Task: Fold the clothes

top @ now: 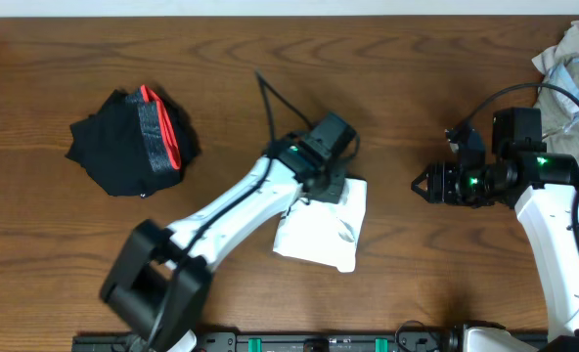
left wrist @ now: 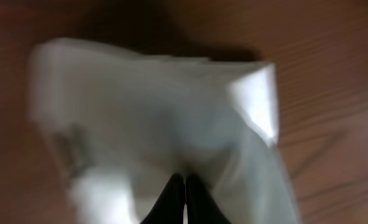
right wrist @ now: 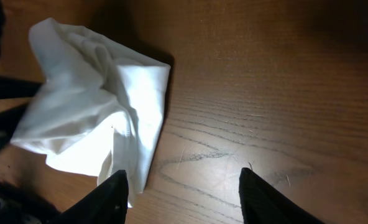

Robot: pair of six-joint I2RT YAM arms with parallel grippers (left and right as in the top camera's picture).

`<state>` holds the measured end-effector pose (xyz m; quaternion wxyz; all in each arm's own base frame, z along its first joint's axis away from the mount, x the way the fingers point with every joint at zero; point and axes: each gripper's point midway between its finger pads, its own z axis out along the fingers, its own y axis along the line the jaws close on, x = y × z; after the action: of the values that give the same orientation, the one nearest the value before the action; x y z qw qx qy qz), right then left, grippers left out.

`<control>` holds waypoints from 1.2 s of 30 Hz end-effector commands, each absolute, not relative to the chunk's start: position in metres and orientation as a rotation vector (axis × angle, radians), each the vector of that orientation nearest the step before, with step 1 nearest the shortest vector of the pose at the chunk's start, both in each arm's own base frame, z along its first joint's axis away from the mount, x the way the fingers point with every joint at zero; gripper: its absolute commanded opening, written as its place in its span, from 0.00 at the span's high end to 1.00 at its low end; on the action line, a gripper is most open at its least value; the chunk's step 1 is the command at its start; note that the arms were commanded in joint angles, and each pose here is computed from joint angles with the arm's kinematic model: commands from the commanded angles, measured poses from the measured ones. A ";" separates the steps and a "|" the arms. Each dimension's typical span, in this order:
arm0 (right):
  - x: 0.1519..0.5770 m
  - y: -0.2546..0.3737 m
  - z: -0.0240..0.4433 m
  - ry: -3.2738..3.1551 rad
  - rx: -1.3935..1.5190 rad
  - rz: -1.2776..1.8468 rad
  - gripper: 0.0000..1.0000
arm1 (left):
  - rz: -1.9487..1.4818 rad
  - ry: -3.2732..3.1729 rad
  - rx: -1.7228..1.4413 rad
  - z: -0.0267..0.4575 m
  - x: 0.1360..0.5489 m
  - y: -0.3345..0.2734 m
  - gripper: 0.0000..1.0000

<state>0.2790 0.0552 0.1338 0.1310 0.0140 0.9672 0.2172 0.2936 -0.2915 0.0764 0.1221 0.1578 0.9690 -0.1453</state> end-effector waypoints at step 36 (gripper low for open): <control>0.307 0.176 0.041 2.805 -0.234 0.706 0.99 | 0.034 3.048 0.716 0.018 0.225 -0.195 0.62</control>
<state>0.3117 0.1850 0.0810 0.1620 -0.1324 0.9387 0.2739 0.2211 -0.2073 0.0209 -0.0047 0.2281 0.9734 -0.0216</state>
